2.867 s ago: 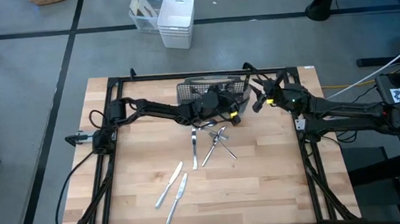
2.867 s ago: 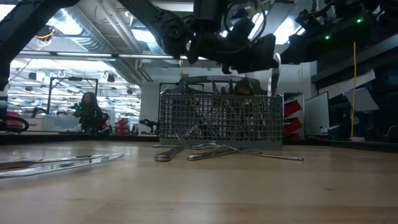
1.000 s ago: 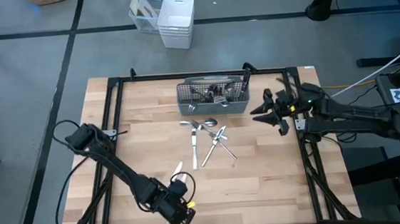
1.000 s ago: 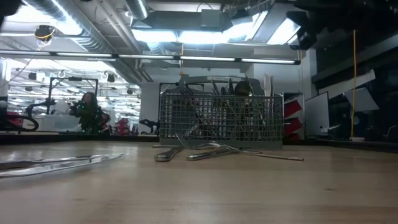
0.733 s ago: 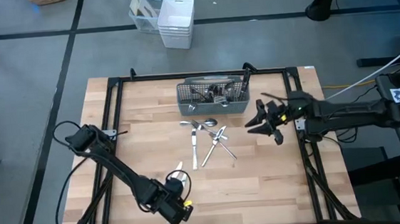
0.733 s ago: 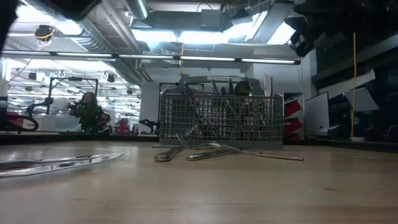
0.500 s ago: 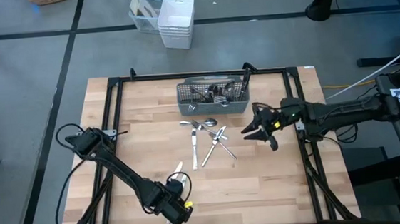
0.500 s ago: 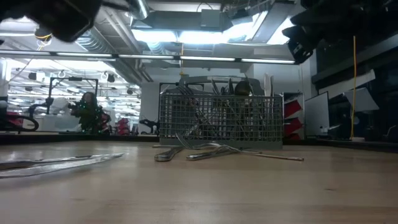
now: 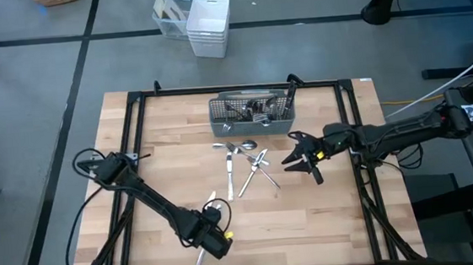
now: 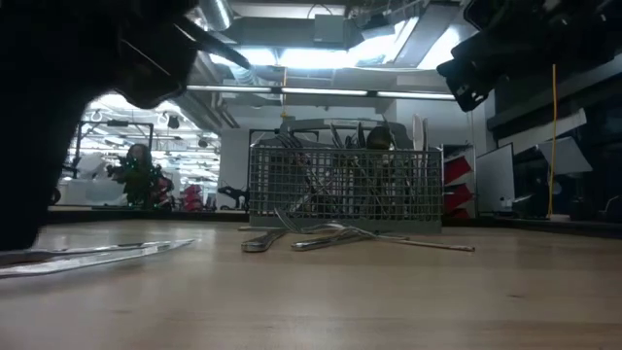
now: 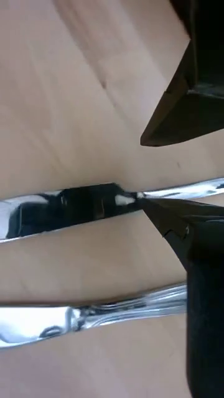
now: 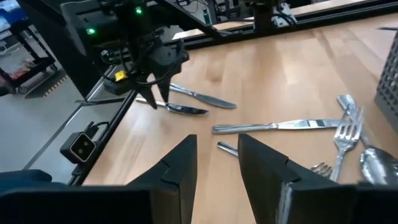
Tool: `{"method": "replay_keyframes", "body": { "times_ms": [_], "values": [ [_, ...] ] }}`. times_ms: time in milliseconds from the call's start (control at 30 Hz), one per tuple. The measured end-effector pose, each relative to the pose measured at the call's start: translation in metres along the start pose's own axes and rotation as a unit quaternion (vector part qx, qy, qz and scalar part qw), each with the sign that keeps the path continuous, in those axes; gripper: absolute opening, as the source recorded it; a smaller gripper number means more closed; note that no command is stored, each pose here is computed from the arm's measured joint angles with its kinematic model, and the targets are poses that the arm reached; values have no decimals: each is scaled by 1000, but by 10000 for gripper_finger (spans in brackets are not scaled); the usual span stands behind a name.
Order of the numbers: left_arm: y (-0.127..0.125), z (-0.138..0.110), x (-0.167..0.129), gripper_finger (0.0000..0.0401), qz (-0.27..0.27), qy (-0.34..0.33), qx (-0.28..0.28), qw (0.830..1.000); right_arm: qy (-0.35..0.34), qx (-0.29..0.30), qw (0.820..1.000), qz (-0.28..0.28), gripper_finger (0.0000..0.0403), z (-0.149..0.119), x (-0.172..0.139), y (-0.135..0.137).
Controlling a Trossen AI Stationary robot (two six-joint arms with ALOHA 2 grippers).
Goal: Sort silverware
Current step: Put the knife into the silverware rack
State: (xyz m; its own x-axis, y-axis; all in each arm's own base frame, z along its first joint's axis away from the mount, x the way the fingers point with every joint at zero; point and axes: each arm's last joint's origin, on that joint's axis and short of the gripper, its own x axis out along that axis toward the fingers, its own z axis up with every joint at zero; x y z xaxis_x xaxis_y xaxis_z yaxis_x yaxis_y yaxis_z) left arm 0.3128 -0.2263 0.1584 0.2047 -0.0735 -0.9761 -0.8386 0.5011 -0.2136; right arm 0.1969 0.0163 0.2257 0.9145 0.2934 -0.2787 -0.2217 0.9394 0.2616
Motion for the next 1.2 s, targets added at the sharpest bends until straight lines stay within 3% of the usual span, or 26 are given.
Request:
{"method": "replay_keyframes", "body": {
  "times_ms": [733,1200],
  "values": [
    [0,2,4,139,13,63,-16,998,-9,-11,1000,25,118,1,3,10],
    [3,2,4,139,27,63,-15,998,-9,-11,1000,25,118,1,2,10]
  ]
}}
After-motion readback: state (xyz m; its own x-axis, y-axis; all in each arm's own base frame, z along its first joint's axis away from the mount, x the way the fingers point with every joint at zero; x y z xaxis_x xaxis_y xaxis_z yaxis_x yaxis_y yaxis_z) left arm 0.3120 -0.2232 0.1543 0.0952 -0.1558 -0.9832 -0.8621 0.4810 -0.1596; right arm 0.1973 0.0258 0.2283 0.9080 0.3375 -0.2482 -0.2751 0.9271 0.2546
